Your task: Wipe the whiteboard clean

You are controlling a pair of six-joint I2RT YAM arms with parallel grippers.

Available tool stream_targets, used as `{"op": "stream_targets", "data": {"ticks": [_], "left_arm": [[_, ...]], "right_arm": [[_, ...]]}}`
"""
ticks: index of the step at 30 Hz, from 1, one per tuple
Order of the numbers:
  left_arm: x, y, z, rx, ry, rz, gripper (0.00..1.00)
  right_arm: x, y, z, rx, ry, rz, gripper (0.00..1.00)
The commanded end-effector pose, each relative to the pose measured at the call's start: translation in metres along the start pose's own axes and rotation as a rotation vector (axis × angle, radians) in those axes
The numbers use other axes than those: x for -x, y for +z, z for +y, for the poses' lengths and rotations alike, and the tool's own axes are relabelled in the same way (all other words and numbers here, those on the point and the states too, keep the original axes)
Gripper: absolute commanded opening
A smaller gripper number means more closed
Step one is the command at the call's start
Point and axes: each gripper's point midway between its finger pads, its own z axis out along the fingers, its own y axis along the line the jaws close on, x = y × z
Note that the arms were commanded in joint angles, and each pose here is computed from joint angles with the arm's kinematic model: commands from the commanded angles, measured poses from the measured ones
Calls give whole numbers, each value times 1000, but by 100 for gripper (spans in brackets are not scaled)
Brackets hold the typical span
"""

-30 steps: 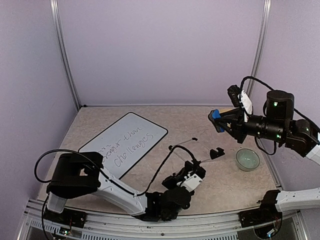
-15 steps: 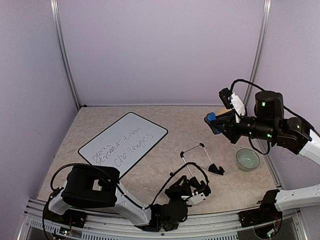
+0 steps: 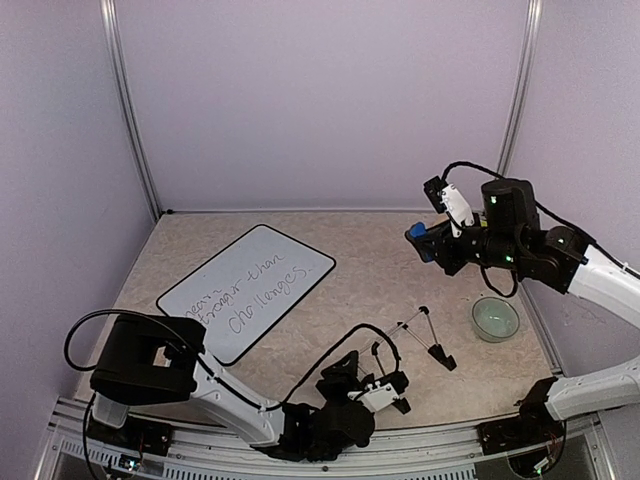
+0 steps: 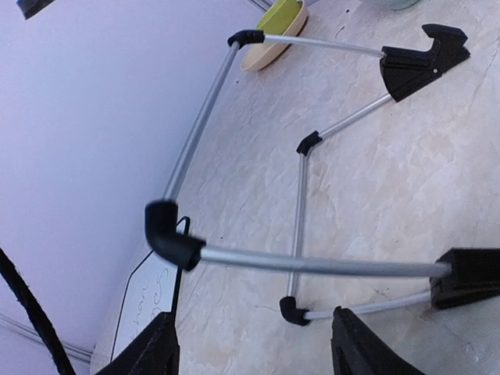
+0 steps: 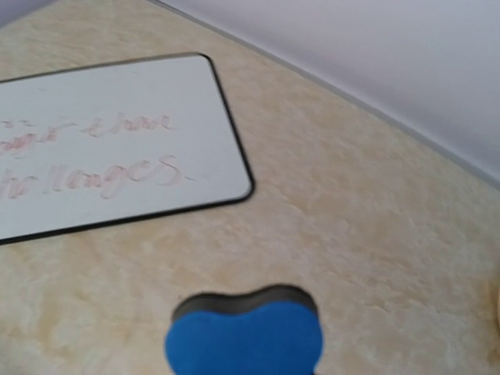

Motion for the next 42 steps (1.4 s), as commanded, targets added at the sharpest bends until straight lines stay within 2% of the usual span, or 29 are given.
{"op": "stream_targets", "data": {"ticks": [1, 5, 10, 14, 17, 18, 19, 20, 23, 27, 29, 32, 36, 39, 42], "left_arm": [[-12, -11, 18, -12, -101, 44, 68], [-29, -19, 43, 4, -173, 102, 75], [-41, -23, 83, -20, -395, 170, 78], [-47, -25, 110, -33, -586, 206, 89], [-50, -27, 130, -37, -714, 222, 95], [-52, -27, 138, -31, -758, 230, 96], [-54, -27, 146, -29, -802, 240, 98], [-57, -26, 153, -27, -843, 252, 99], [-64, -27, 176, -22, -972, 273, 99], [-55, -30, 194, -70, -1107, 243, 99], [-50, -31, 198, -79, -1140, 231, 99], [-53, -32, 205, -59, -1182, 242, 99], [-65, -34, 215, -28, -1234, 275, 99], [-79, -35, 226, 10, -1288, 306, 99], [-93, -37, 239, 40, -1348, 313, 99]], "right_arm": [[-6, 23, -17, 10, 40, -4, 24], [-22, 52, -41, 5, 88, 40, 24], [-55, 95, -67, 31, 186, 115, 24], [-82, 119, -90, 7, 254, 177, 34], [-92, 130, -99, -14, 269, 208, 50], [-94, 132, -101, -21, 270, 213, 66], [-95, 133, -102, -26, 269, 218, 87], [-97, 134, -103, -30, 268, 222, 98], [-100, 134, -106, -44, 267, 240, 100], [-100, 126, -100, -20, 255, 249, 100], [-98, 114, -90, 26, 240, 258, 100], [-79, 85, -59, 165, 196, 207, 100], [-53, 41, -15, 264, 20, 177, 100], [-57, 27, 6, 270, -118, 250, 100], [-80, 23, 35, 291, -261, 365, 100]]}}
